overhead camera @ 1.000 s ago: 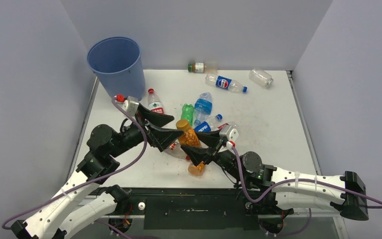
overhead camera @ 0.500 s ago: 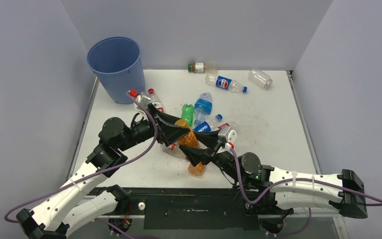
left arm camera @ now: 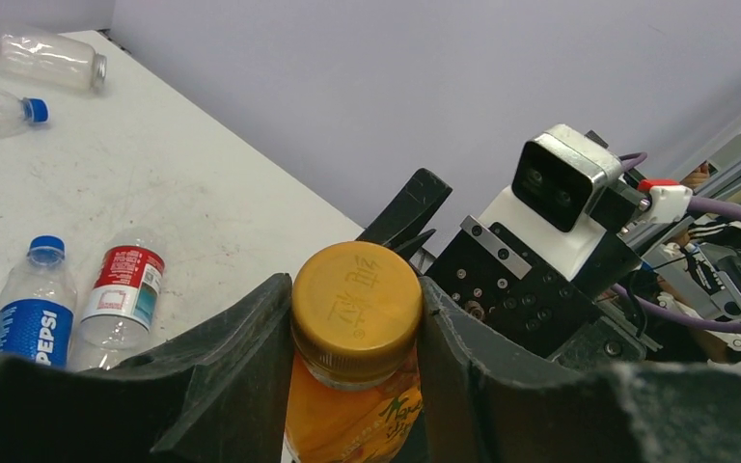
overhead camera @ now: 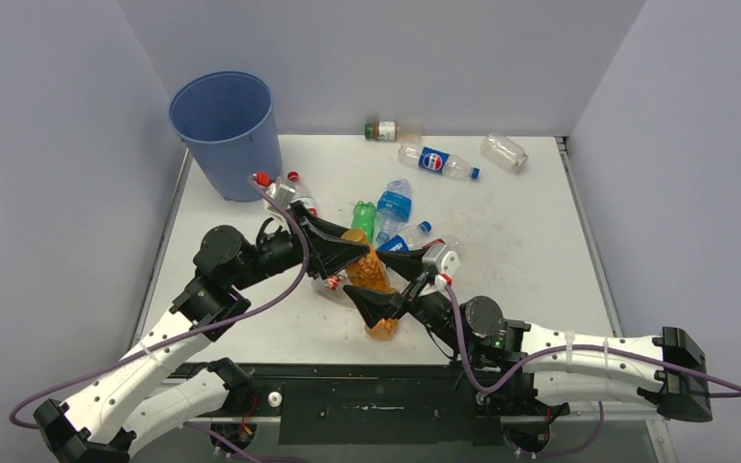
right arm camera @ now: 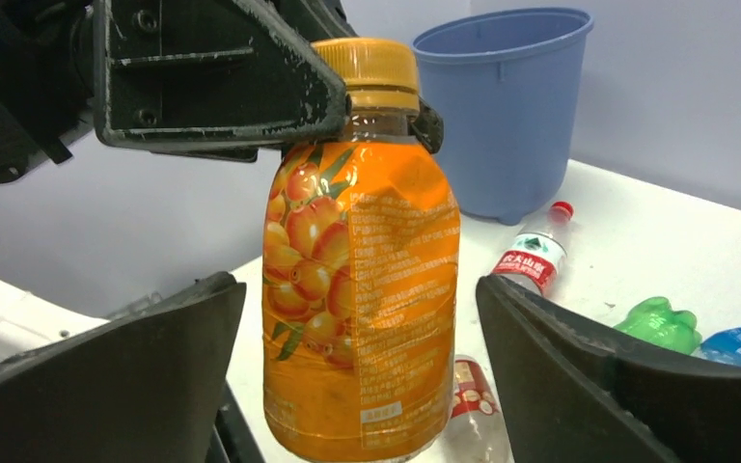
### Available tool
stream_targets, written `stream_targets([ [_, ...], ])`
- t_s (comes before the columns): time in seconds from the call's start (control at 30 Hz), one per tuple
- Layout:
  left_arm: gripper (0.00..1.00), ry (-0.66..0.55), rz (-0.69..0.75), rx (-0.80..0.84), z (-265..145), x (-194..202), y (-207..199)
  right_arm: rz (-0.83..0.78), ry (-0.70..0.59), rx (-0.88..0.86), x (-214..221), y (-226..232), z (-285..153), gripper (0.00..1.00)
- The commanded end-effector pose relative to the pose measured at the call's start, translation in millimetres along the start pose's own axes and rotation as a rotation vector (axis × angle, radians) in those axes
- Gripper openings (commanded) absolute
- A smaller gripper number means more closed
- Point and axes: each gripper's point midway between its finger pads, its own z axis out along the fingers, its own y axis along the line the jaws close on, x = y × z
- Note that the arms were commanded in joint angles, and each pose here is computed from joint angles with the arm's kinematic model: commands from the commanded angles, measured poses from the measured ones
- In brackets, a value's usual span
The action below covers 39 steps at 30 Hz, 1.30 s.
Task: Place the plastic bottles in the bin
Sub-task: Pick up the plastic bottle at the center of the board, then place the plastic bottle in the trash bin.
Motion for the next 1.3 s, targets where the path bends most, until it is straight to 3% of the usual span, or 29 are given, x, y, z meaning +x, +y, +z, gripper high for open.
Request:
stream_targets([
  [0.0,0.0,-0.101,0.084,0.019,-5.6,-35.5,-19.6,0.048,0.0,0.001,-14.0,6.8,4.1,0.9],
  [0.2,0.0,-0.306,0.278,-0.269,-35.8,-103.5,-1.7,0.062,0.156,0.021,-12.8,8.7,-2.1,0.9],
  [0.37,0.0,-0.459,0.461,-0.636,-64.9,-179.2,28.5,0.1,0.143,0.075,-37.0,-5.3,-23.8,0.9],
  [0.47,0.0,-0.504,0.56,-0.869,-75.4,-220.1,56.4,0.095,0.127,0.19,-39.4,-30.1,-37.6,0.9],
  [0.6,0.0,-0.569,0.525,-1.148,-94.6,-264.9,121.2,0.097,0.116,0.451,-29.4,-76.3,-55.4,0.9],
  [0.73,0.0,-0.676,0.515,-1.233,-108.7,-298.0,166.2,0.075,0.12,0.566,-14.8,-96.1,-64.5,0.9],
  [1.0,0.0,-0.871,0.7,-1.284,-119.2,-332.3,203.1,0.08,0.173,0.565,30.7,-98.6,-68.4,0.9],
  [1.13,0.0,-0.781,0.72,-1.301,-115.8,-331.4,240.5,0.06,0.208,0.561,49.9,-98.3,-66.1,0.9],
  [1.27,0.0,-0.697,0.607,-1.321,-117.4,-324.3,285.9,0.021,0.233,0.56,53.9,-97.7,-60.1,0.9],
])
